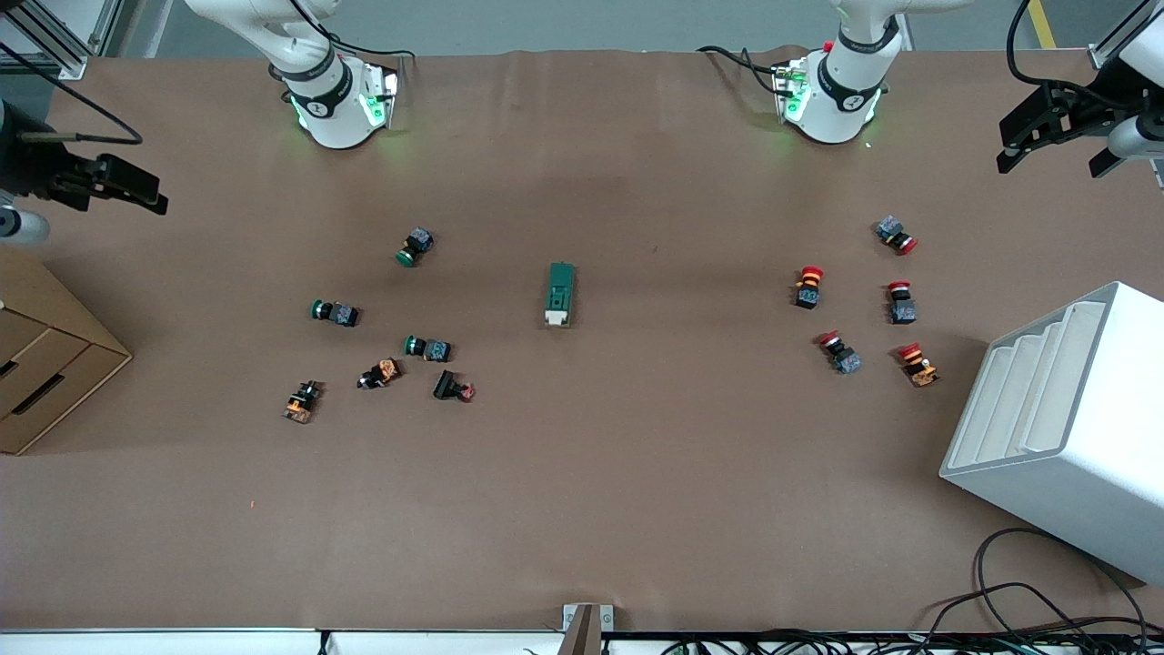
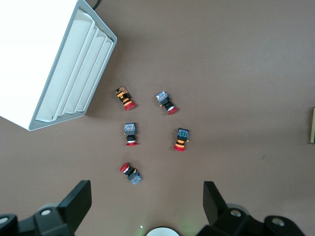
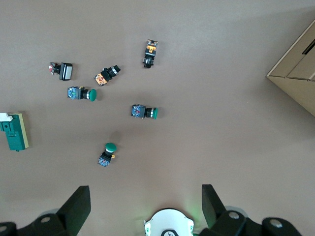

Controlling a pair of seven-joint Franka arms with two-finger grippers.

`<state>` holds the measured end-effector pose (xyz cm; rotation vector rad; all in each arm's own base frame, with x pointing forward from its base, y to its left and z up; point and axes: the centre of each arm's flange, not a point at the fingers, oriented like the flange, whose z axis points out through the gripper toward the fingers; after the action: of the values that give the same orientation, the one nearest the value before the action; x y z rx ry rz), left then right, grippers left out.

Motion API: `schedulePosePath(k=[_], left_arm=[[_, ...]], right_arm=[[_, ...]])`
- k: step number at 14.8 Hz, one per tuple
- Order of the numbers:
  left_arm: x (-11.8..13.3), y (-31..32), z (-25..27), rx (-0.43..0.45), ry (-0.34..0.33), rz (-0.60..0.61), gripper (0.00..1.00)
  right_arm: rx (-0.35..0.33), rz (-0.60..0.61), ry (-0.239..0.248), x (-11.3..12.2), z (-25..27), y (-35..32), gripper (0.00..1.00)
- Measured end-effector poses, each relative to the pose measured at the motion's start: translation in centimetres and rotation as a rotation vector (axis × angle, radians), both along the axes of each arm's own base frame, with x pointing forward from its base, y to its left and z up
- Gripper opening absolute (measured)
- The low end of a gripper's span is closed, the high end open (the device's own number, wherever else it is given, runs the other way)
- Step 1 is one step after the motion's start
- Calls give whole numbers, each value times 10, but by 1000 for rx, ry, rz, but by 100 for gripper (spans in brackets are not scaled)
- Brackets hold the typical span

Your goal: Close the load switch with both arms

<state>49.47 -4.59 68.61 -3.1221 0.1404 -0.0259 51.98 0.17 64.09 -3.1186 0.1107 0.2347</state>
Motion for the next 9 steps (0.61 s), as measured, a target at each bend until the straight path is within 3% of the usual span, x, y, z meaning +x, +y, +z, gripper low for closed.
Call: schedulePosePath(k=[9], left_arm=[[2,1,-5,1,16,3,100]], right_arm=[[0,-5,-64,-14,25,-2,100]])
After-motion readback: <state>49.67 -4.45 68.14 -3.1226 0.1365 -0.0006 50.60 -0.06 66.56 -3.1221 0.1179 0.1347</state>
